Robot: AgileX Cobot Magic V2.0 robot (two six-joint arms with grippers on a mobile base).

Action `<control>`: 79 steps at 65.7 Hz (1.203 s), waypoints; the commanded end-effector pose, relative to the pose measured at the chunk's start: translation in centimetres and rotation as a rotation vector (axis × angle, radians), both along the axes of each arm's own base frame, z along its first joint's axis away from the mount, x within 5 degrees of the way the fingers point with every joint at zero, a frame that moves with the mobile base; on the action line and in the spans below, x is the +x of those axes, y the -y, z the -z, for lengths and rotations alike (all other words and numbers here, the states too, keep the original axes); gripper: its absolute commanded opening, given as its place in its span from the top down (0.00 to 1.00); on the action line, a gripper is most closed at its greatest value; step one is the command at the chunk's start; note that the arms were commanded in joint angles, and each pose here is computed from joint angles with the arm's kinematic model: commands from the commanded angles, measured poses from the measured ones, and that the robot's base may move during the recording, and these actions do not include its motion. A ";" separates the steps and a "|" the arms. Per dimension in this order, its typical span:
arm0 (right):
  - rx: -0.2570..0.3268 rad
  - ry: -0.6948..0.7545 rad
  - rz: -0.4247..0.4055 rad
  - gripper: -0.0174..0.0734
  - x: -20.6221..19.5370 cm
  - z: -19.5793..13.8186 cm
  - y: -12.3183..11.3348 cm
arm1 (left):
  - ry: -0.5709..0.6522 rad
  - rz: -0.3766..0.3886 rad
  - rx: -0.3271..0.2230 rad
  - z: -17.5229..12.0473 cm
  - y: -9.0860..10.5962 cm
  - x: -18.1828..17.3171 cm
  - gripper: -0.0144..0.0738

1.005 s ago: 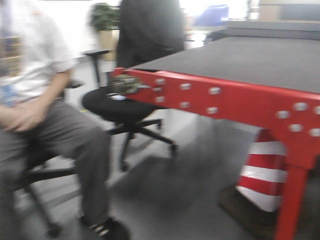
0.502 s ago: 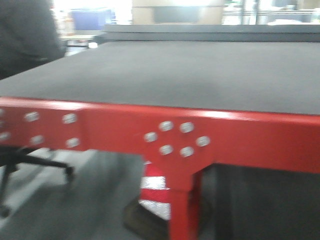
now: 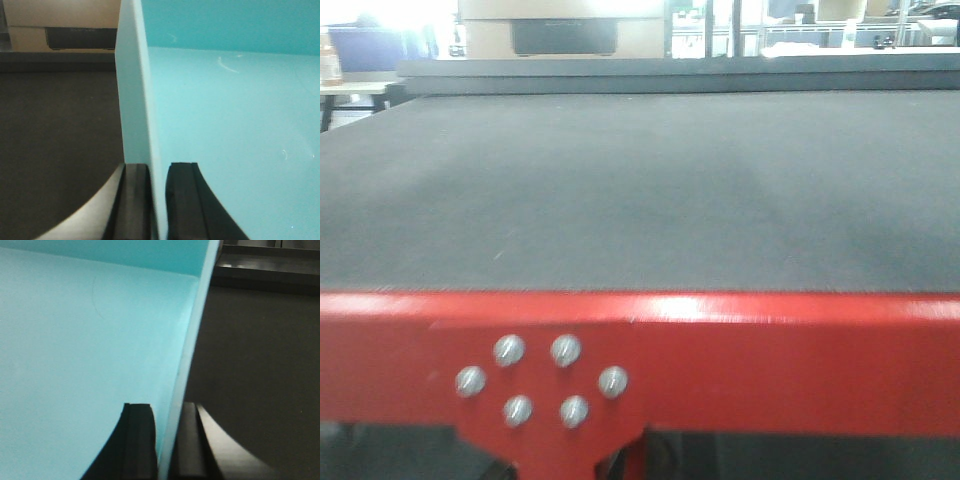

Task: Fetch blue bin and place on conveyor start
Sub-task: 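Hold the bin while the base aligns with the grey conveyor belt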

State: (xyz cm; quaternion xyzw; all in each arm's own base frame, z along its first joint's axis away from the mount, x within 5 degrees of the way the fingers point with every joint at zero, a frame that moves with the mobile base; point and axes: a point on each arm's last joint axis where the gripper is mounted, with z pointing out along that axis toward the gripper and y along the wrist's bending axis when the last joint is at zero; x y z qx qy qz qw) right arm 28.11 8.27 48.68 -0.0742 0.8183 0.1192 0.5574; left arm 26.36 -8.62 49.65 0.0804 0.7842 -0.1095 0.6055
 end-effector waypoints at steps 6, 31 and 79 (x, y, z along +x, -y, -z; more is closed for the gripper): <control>0.032 0.087 -0.024 0.98 -0.2 -1.0 -0.3 | 0.040 0.040 -0.087 -1.1 0.5 -0.8 0.96; 0.033 0.089 -0.024 0.98 -0.2 -1.1 -0.3 | 0.040 0.040 -0.087 -1.1 0.5 -0.8 0.96; 0.033 0.089 -0.024 0.98 -0.2 -1.1 -0.3 | 0.040 0.040 -0.087 -1.1 0.5 -0.8 0.96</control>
